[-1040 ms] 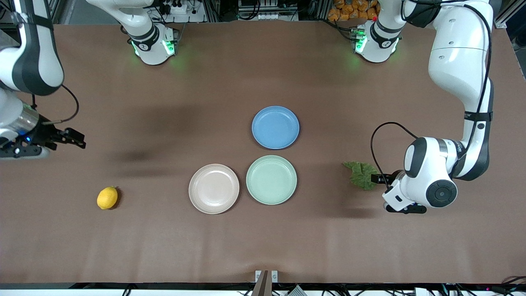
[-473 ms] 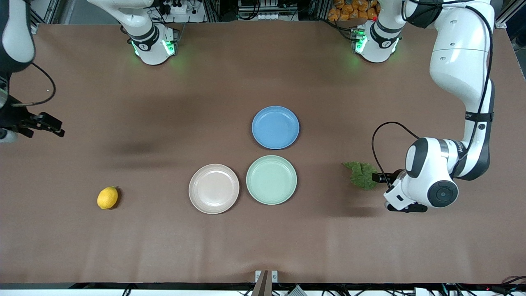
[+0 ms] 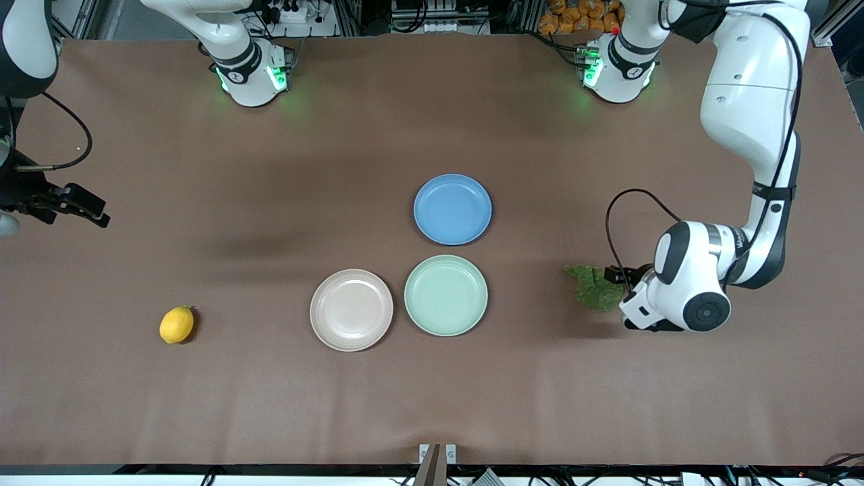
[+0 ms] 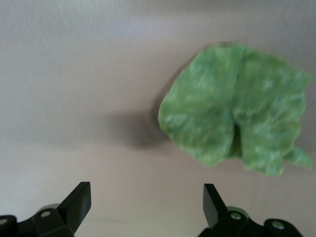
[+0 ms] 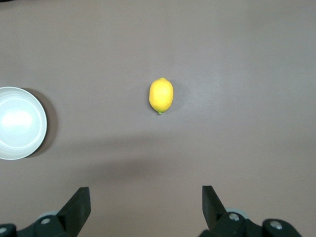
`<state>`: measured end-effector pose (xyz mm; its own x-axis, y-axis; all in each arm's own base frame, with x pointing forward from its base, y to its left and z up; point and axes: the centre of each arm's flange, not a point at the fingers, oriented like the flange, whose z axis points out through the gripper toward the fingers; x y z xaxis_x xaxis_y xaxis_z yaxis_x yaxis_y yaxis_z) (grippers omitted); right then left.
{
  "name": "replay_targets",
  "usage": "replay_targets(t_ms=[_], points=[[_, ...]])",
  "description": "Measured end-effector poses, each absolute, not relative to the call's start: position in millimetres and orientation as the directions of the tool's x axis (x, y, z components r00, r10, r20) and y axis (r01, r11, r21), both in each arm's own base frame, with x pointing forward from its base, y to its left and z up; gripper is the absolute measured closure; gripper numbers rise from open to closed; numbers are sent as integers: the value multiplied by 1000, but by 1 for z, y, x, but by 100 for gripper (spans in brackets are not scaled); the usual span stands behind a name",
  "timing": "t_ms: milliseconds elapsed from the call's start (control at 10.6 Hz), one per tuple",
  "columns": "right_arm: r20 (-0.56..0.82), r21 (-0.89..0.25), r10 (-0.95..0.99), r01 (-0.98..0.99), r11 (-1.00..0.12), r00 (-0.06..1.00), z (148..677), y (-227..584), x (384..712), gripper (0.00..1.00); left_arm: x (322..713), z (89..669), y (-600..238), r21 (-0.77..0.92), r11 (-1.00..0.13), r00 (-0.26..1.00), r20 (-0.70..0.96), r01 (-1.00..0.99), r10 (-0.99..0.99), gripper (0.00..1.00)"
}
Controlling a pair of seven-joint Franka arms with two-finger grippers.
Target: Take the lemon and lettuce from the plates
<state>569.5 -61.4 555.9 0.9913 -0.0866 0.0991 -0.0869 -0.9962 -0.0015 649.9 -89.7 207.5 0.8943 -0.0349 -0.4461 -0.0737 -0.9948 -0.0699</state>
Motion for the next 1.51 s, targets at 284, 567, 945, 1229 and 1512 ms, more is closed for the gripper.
replay_targets(t_ms=[284, 567, 945, 1229, 1512], points=[[101, 1, -96, -96, -995, 990, 572, -67, 575, 0, 612, 235, -86, -76, -994, 882, -470, -82, -37, 0], [99, 1, -102, -103, -995, 990, 597, -70, 574, 0, 566, 234, -84, -78, -993, 877, -478, -93, -45, 0], [87, 4, -115, -116, -993, 990, 619, -76, 568, 0, 520, 222, -79, -77, -992, 884, -465, -100, -53, 0], [108, 101, -59, -70, -992, 992, 632, -58, 571, 0, 505, 244, -87, -73, -990, 900, -429, -118, -76, 0], [75, 115, -37, -46, -992, 996, 641, -39, 566, 0, 489, 270, -93, -71, -989, 929, -357, -130, -97, 0]])
